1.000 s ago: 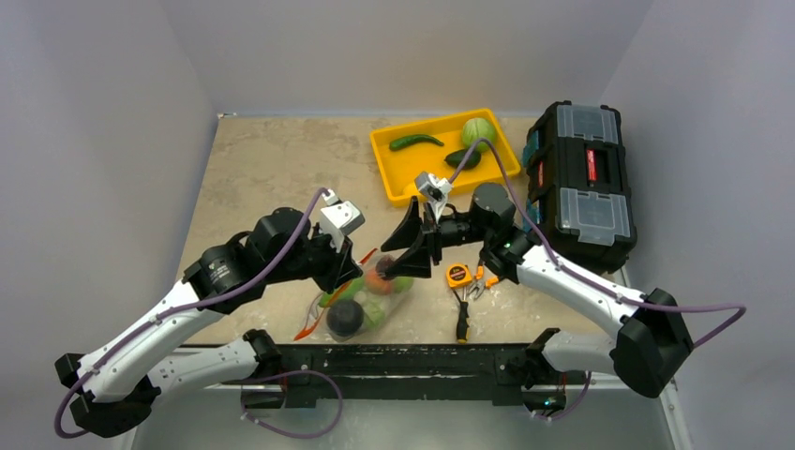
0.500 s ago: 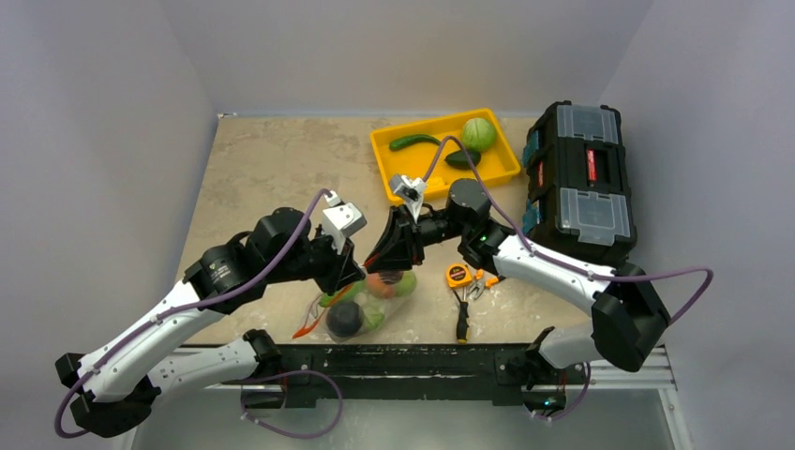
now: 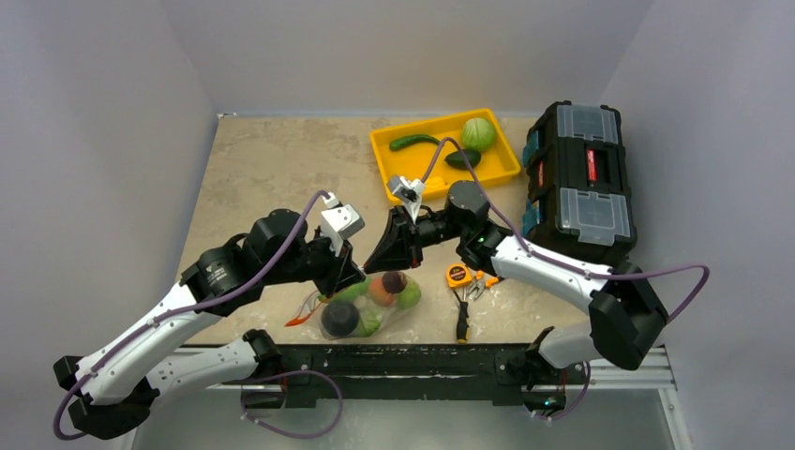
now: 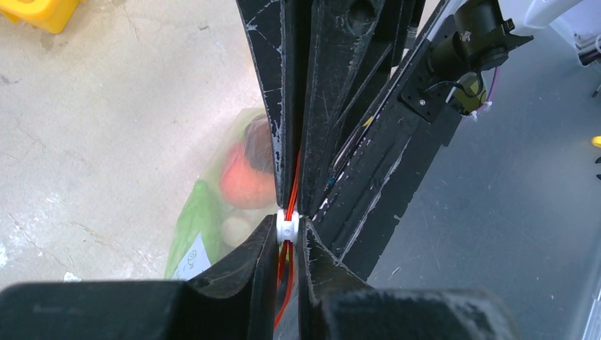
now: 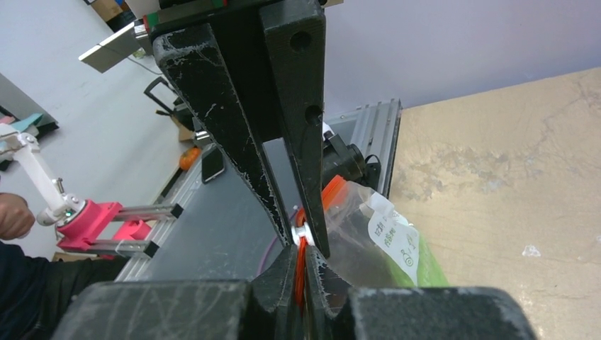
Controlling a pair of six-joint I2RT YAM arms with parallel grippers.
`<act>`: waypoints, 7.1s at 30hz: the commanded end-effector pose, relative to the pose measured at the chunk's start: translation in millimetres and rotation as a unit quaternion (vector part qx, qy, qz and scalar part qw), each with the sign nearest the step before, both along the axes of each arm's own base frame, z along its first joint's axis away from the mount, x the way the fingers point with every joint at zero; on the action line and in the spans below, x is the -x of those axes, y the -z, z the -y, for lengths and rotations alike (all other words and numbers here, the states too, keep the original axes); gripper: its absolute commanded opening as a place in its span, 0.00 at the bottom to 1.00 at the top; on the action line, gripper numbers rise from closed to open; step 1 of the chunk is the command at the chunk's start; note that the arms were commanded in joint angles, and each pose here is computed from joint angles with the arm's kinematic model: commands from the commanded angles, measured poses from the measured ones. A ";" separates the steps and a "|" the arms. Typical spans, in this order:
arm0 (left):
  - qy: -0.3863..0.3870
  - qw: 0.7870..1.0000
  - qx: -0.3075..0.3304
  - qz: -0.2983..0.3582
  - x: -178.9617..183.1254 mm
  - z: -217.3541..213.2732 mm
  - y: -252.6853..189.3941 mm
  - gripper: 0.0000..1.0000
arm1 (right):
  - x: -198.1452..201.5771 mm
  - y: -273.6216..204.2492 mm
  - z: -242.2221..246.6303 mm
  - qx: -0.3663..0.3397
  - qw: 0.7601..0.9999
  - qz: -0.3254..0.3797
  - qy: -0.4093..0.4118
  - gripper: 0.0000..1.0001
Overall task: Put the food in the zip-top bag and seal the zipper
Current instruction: Zip the zipper food storage bag at the center of the board, then place the zipper food storage bag at the center of the board, then reset both arms
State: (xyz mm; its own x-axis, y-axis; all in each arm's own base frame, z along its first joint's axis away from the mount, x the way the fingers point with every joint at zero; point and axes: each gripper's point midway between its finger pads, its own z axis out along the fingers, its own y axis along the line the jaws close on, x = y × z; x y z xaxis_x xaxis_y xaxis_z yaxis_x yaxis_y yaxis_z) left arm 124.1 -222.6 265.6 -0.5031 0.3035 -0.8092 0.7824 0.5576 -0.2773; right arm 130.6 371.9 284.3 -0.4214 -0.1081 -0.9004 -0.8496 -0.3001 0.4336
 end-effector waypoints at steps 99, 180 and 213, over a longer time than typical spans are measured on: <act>-0.094 0.990 -0.092 -0.044 20.0 -70.7 30.2 0.00 | -147.3 -28.7 105.2 0.001 0.838 0.068 0.542 0.00; -0.347 0.926 0.097 0.117 30.4 -208.0 -73.1 0.78 | -141.3 -34.2 84.4 0.184 0.795 0.096 0.570 0.92; -0.393 0.877 0.176 0.214 18.9 -233.4 -134.0 0.83 | -53.4 -160.9 289.4 0.020 0.687 0.073 0.723 0.99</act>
